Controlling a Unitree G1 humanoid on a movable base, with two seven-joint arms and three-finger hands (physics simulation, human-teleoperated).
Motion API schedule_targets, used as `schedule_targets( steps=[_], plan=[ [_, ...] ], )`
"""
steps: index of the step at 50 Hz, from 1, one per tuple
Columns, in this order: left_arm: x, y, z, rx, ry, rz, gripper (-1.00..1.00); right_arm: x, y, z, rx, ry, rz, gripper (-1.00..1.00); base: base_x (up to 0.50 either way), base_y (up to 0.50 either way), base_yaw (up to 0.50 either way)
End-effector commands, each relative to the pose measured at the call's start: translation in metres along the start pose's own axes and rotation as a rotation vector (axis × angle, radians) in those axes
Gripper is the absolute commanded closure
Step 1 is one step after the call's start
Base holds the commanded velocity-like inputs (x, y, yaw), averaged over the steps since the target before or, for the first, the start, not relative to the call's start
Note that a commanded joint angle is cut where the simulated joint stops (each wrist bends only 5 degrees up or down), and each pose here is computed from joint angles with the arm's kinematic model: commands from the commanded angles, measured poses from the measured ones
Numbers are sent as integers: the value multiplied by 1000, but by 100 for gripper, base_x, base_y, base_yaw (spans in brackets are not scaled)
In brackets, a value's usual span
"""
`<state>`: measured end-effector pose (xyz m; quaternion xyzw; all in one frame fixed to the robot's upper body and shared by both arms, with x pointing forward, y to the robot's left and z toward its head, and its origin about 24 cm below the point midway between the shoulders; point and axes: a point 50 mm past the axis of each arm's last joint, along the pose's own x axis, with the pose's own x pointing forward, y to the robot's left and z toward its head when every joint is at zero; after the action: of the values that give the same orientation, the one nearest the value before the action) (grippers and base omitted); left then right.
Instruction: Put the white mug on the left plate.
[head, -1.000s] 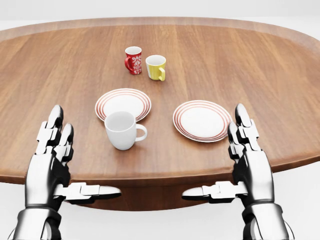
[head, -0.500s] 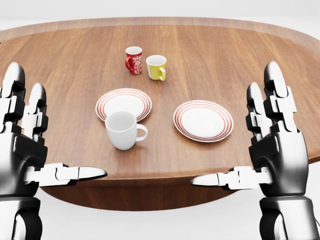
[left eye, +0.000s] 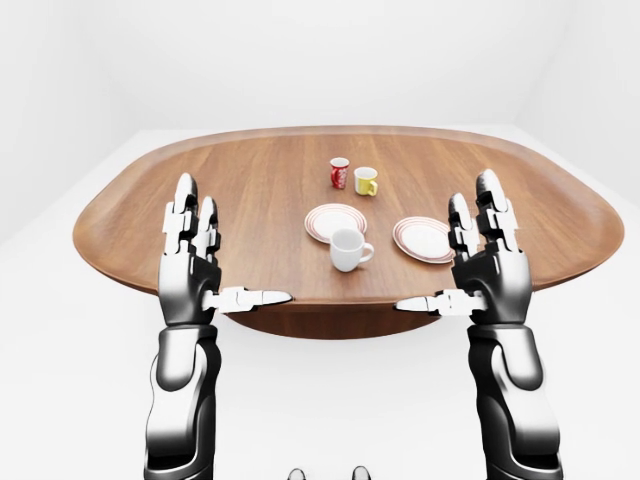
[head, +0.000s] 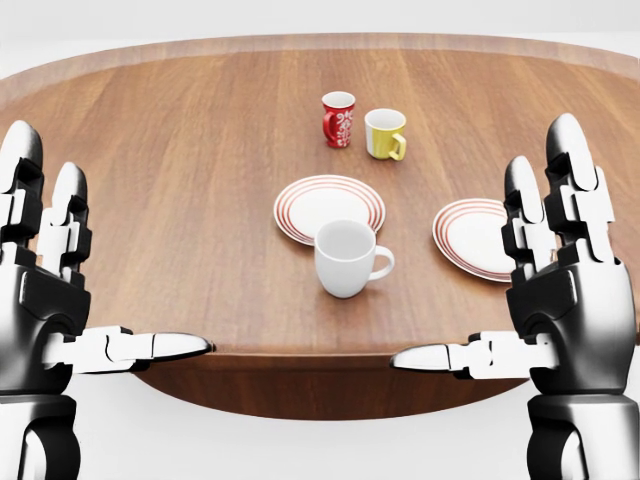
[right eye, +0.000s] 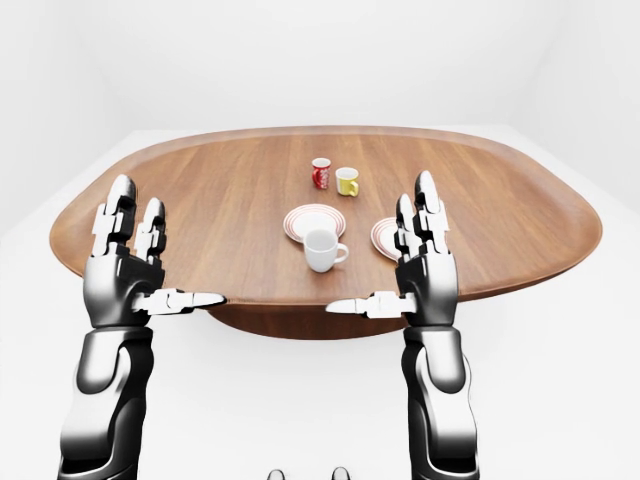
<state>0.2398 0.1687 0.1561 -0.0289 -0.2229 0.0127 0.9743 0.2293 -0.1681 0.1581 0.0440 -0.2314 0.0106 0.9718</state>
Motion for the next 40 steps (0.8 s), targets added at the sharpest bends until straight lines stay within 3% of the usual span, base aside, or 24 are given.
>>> schedule_targets(
  steps=[1,15,34,40],
  plan=[
    [0,0,0,1,-2,-3,-98,-1,0,0,8,-1,1,-100,0,50,0],
    [-1,-1,1,1,-4,-5,-99,-2,0,-4,-10,23,8,-100,0,49,0],
    [-2,-1,2,1,-8,-7,-99,-2,-2,-1,10,7,-14,-100,0,1,0],
    [-2,-1,3,2,-9,-8,-98,-3,0,3,20,-9,5,-100,46,0,0]
  ],
)
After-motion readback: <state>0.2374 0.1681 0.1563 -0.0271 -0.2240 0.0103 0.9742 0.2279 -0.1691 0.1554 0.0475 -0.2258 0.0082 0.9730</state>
